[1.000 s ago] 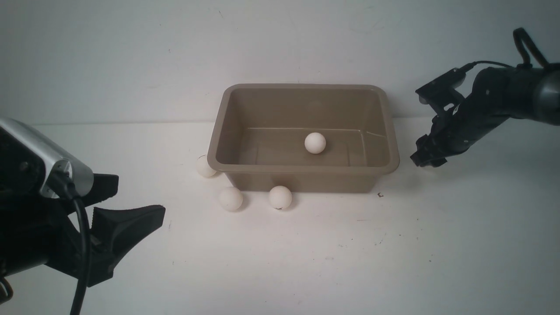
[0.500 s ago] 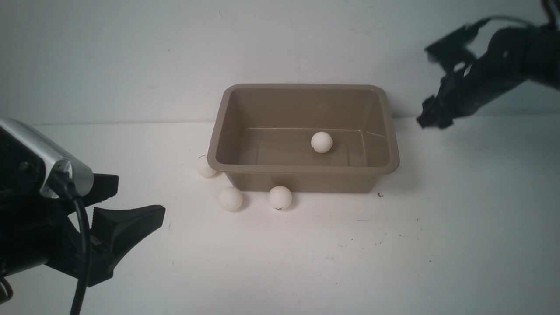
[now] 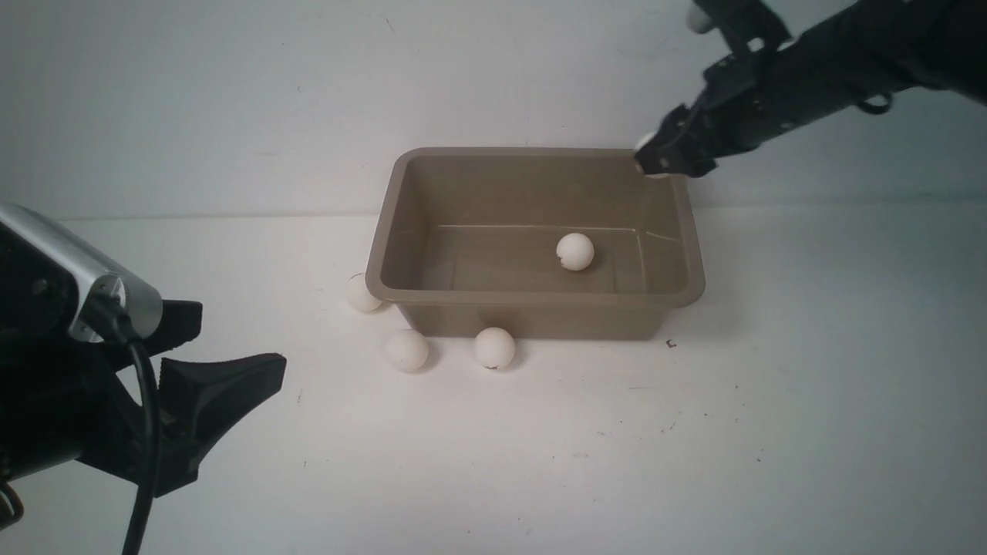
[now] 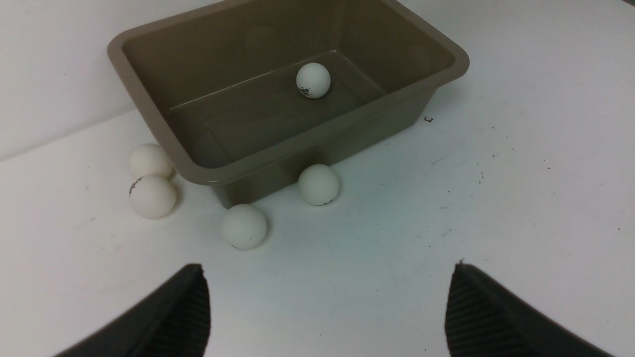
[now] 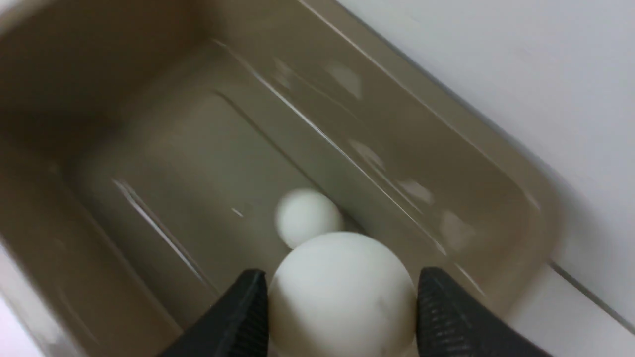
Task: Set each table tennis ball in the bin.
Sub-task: Use the right arm to put the table tennis ball into the box
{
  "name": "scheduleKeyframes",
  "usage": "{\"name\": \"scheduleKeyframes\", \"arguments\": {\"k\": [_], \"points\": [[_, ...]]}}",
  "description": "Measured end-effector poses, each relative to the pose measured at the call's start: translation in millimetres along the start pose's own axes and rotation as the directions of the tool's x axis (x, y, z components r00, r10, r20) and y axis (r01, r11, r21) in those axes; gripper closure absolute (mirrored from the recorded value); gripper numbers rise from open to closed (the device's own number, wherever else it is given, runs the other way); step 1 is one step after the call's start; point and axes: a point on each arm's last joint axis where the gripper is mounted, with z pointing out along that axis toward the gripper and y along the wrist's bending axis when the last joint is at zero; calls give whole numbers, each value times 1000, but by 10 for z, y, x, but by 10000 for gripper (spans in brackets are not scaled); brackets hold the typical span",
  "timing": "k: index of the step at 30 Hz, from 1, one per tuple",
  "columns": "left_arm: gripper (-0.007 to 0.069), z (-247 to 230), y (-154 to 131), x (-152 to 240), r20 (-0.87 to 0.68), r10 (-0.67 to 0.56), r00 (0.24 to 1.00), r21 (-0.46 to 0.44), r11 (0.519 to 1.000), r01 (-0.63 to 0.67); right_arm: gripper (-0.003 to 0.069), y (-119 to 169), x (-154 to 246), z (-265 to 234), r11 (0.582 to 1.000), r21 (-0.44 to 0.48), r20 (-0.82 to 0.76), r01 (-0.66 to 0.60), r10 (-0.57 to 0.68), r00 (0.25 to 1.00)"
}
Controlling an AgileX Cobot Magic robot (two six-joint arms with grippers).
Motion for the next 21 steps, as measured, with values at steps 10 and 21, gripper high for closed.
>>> {"name": "scheduleKeyframes", "arguments": {"k": [10, 21], "points": [[49, 0, 0, -1, 1, -2, 1000, 0, 1000, 2, 307, 2, 363, 714, 999, -22, -82, -45, 43, 996], [49, 0, 0, -1, 1, -2, 1000, 0, 1000, 2, 195, -26, 291, 695, 1000, -9, -53, 7, -8, 999]]}}
